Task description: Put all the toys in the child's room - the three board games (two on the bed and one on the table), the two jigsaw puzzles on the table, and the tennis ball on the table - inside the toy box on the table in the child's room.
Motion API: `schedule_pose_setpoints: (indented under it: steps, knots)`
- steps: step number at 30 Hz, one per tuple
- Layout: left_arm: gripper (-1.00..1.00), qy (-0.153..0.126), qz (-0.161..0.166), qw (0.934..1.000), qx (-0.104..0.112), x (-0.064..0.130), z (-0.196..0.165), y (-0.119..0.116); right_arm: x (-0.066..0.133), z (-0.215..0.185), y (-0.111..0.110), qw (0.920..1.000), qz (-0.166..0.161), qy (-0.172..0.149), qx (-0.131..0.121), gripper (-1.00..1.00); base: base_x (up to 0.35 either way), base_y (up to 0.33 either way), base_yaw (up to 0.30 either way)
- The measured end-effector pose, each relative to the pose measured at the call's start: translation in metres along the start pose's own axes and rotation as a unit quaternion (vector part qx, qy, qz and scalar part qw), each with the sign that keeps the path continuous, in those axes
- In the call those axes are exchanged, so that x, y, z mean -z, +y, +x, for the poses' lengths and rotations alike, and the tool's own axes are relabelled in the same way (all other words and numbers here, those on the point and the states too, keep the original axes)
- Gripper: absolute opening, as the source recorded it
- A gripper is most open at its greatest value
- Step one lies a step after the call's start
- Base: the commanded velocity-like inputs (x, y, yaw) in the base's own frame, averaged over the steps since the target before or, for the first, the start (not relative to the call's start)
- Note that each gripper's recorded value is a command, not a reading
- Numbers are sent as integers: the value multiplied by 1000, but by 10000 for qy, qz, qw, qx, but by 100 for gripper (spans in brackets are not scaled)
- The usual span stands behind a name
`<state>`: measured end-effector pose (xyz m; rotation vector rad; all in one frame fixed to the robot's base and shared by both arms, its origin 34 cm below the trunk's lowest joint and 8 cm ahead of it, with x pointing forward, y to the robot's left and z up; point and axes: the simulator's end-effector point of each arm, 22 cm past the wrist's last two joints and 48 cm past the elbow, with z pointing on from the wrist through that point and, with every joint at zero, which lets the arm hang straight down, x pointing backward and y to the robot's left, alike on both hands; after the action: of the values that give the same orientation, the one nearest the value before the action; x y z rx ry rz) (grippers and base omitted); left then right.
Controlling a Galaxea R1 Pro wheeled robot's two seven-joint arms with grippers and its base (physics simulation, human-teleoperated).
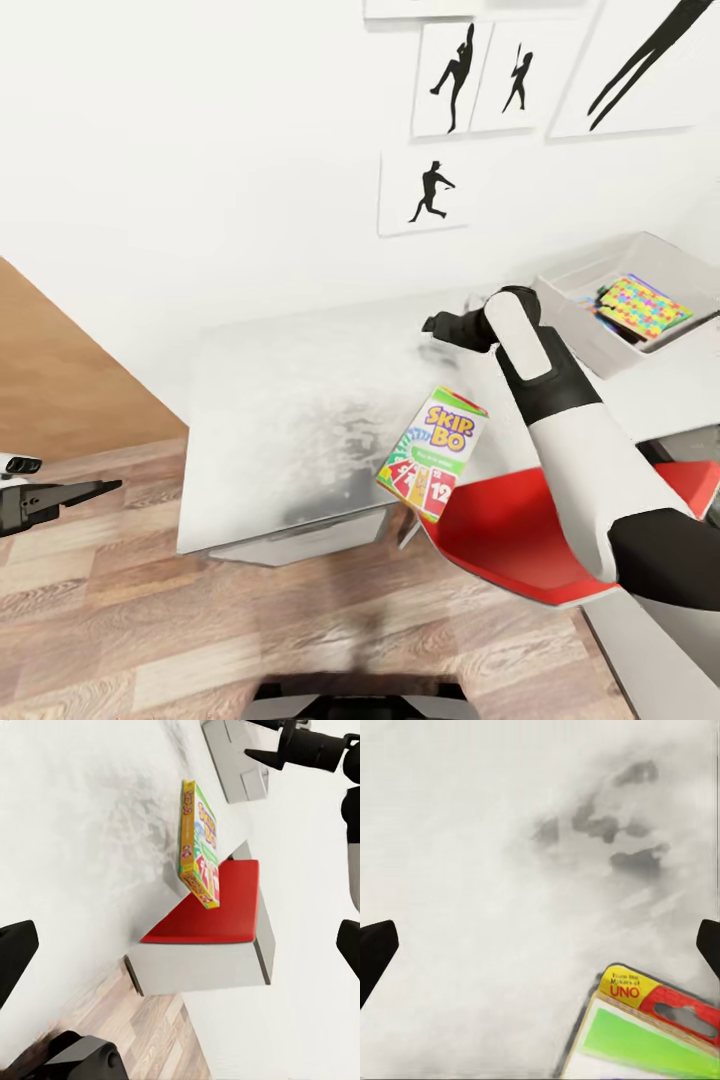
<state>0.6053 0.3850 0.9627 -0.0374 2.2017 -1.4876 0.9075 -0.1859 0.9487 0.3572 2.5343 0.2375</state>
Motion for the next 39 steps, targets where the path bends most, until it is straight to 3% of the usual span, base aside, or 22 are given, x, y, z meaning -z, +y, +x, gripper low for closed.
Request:
schedule_pose_setpoints:
  steps: [11,16,23,30,35,39]
  knots:
    - [100,-33,27,10000,-77,2,-4,-8,47,-34,0,9980,-522,-225,-281,100,-74,0,0]
    - [100,-47,38,9999,-111,3,-5,-11,67,-33,11,9922,-1068,-306,-570,100,-9,0,0]
    - [100,-69,54,9998,-160,5,-7,-16,85,-2,25,9768,-1900,-86,-988,100,-2,0,0]
    - [100,-93,70,9997,-209,6,-10,-21,109,10,-1,9679,-2210,-180,-1188,100,0,0,0]
    - [100,-111,81,9996,-245,8,-11,-25,127,24,-11,9538,-2599,-124,-1504,100,0,0,0]
    - [100,-128,88,9995,-272,9,-13,-27,133,44,-36,9395,-2801,14,-1970,100,0,0,0]
